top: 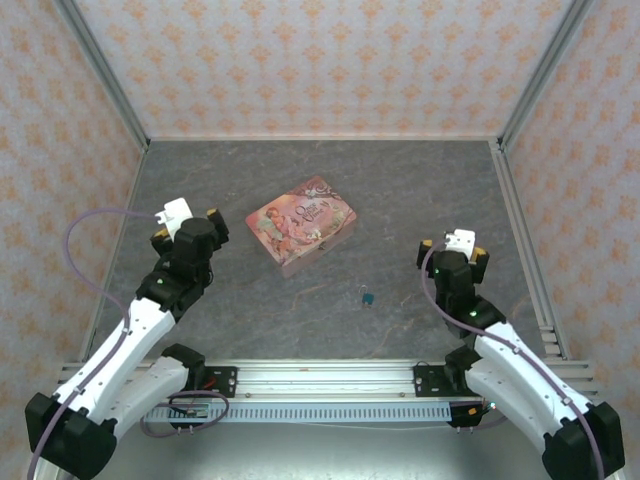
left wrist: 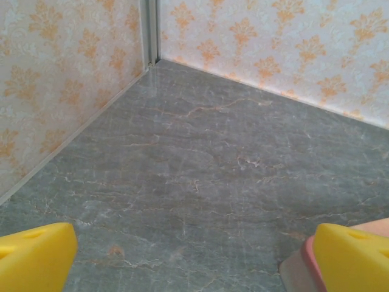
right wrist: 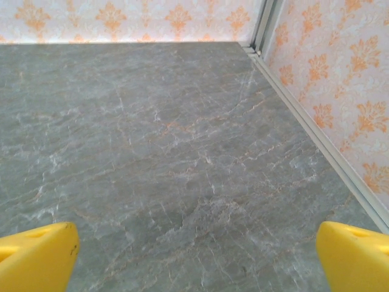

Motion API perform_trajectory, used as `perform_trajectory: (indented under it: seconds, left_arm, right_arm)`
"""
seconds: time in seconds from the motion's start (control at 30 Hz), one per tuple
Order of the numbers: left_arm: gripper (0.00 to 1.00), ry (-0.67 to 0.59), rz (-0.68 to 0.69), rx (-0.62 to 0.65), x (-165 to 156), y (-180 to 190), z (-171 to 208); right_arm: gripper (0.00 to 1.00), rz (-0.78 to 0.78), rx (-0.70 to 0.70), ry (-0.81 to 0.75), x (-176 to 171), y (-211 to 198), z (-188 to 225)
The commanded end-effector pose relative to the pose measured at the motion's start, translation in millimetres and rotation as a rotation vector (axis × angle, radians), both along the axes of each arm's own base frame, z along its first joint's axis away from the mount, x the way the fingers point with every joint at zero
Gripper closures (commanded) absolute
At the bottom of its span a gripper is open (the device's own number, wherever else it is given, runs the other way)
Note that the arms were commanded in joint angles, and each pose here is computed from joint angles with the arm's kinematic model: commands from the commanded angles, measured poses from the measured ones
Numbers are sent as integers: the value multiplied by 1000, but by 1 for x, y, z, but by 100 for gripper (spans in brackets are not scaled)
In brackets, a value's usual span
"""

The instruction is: Unlock the padlock with the key

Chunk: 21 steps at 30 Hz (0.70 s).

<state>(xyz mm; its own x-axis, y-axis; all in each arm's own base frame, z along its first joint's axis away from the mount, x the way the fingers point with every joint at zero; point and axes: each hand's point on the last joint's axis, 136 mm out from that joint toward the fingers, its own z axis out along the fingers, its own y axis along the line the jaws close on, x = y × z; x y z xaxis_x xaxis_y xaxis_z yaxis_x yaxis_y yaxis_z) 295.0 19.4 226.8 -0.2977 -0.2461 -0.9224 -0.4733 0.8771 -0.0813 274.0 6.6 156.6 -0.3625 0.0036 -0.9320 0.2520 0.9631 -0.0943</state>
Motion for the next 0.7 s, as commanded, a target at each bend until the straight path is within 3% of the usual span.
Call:
perform_trajectory:
  seconds: [0.0, 0.3, 0.67]
  left_arm:
    - [0, 6, 16, 82, 6, 7, -4]
    - [0, 73, -37, 185, 26, 6, -36]
    - [0, 21, -116, 237, 54, -1, -54]
  right_arm:
    - [1, -30, 29, -135, 11, -6, 18]
    - [1, -54, 81, -149, 36, -20, 1]
    - [1, -98, 150, -176, 63, -40, -22]
